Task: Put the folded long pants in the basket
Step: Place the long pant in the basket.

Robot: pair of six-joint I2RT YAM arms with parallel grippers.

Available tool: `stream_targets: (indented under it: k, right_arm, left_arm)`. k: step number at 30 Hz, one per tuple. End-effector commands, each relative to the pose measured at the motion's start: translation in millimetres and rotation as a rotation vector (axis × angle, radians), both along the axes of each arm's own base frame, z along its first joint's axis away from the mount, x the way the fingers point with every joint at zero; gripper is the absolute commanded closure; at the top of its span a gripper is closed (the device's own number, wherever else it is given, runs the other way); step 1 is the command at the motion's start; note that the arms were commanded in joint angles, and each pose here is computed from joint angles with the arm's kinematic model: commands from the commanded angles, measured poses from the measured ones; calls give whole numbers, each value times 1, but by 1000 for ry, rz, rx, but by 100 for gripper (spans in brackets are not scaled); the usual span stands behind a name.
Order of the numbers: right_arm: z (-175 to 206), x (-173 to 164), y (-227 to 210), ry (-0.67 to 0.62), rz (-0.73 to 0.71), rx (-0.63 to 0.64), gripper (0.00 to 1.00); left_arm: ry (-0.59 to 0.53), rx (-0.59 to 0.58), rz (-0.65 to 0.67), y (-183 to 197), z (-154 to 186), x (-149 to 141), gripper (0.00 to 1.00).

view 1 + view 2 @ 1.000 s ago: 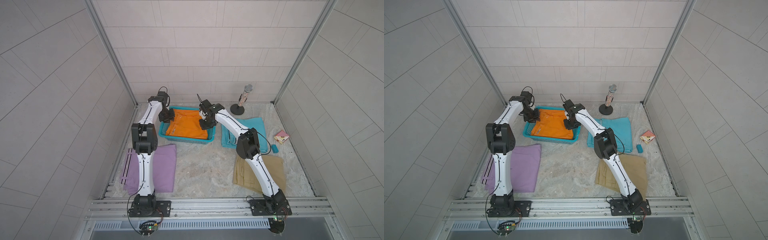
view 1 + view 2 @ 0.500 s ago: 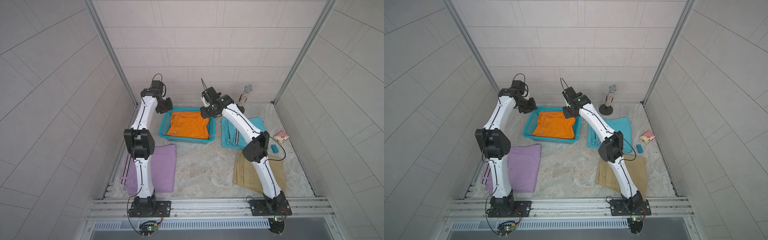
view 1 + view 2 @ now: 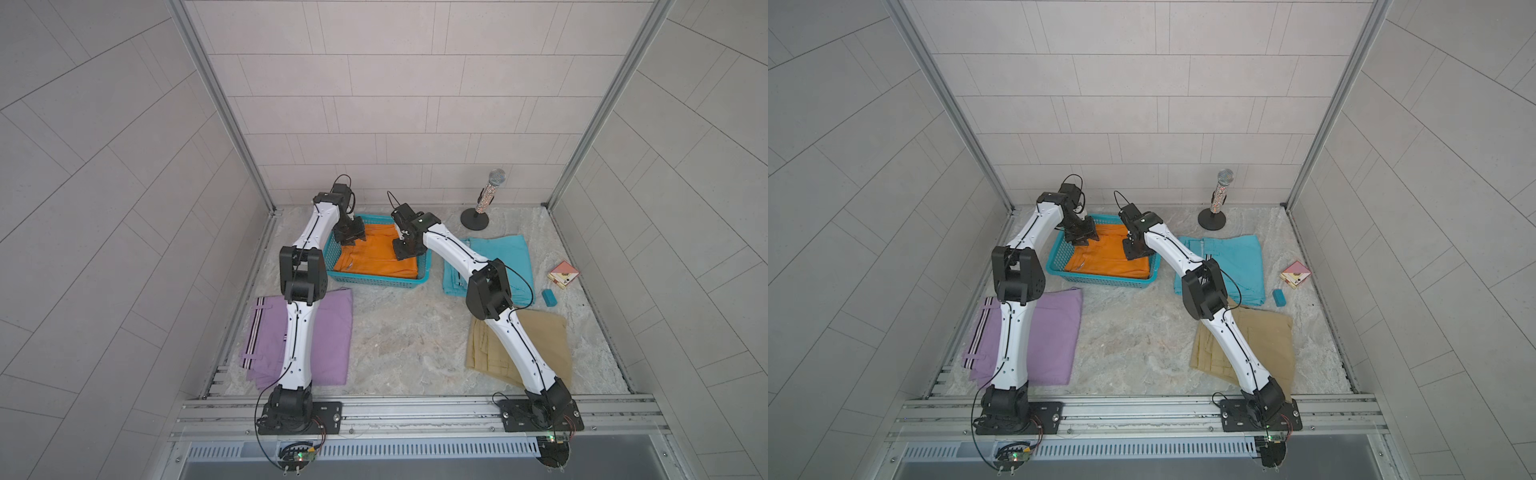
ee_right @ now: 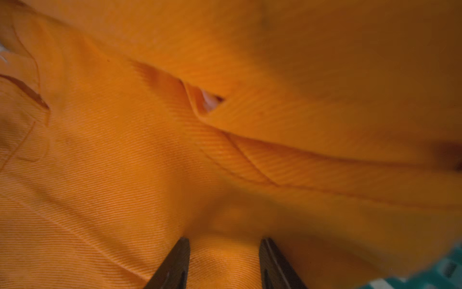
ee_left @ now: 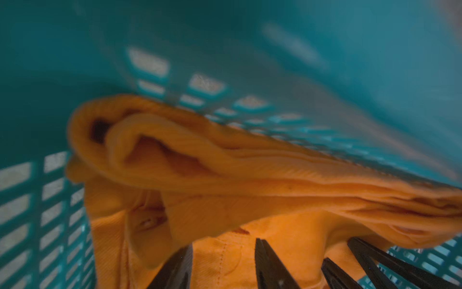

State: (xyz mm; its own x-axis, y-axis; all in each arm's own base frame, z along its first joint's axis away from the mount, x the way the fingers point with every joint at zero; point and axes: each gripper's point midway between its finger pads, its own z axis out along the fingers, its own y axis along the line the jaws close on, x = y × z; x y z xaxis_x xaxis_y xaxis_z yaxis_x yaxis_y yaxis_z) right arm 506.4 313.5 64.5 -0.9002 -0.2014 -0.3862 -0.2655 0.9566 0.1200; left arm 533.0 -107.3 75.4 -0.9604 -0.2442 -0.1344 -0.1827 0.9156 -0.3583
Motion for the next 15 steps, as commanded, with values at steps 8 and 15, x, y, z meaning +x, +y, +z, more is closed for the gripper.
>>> stream_targets:
  k: [8, 15]
  right_arm:
    - [149, -22, 11, -164, 47, 182, 16]
    - [194, -149, 72, -187, 216, 365, 0]
  left_arm:
    - [-224, 34, 51, 18, 170, -39, 0]
    - [-185, 155, 271, 77, 218, -147, 0]
